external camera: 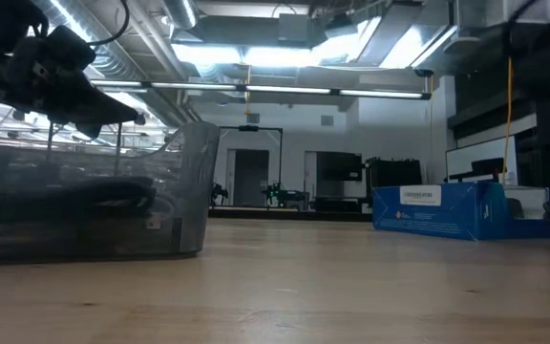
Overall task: Pick and place USB-C Cables
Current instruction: Put the black charger cable into the black bin
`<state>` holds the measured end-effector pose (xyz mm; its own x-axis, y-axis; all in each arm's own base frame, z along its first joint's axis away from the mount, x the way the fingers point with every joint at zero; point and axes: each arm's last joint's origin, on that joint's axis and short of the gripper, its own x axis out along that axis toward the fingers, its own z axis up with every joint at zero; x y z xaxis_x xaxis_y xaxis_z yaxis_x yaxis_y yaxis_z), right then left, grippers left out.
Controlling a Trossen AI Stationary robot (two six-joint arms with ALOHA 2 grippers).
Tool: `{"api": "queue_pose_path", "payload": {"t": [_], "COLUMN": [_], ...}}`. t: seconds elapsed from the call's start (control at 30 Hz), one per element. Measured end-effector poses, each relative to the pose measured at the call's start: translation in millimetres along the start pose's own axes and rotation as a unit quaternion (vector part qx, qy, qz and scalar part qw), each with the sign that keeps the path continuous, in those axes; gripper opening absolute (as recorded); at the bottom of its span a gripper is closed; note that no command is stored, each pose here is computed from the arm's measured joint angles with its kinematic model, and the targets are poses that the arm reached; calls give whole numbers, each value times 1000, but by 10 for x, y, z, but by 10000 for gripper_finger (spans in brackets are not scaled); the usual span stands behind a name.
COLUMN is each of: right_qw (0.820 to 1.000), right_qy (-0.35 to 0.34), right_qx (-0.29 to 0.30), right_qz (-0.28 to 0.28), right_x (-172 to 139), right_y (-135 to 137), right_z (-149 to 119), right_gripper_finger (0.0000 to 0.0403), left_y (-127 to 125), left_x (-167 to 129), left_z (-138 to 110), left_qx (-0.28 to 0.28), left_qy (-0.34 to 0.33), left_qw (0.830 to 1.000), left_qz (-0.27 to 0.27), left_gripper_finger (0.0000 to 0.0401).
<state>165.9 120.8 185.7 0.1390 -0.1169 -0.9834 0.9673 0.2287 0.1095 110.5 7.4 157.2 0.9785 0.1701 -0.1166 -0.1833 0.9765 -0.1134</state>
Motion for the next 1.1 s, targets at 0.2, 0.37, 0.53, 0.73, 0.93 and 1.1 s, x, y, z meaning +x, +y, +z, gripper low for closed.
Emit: {"api": "queue_pose_path", "payload": {"t": [0.2,0.37,0.53,0.73,0.93,1.1], "right_qw": [999,998,995,997,997,993], "right_qy": [22,22,86,77,73,7], "right_qx": [25,45,46,16,-16,-91], "right_qz": [16,43,4,0,-6,71], "right_x": [334,475,549,571,560,356], "right_y": [-76,-58,-51,-60,-66,175], "right_z": [-40,-66,-141,-163,-160,-160], "right_gripper_finger": [169,169,169,166,48,41], "left_y": [1,1,1,3,3,3], "left_x": [0,0,0,0,0,0], "left_z": [-1,-1,-3,-14,-14,-13], "left_qx": [0,0,1,2,2,2], "left_qy": [1,1,1,6,6,6], "left_qw": [1000,1000,1000,1000,1000,1000], "left_qz": [2,2,2,4,4,4], "left_gripper_finger": [0,0,0,0,0,0]}}
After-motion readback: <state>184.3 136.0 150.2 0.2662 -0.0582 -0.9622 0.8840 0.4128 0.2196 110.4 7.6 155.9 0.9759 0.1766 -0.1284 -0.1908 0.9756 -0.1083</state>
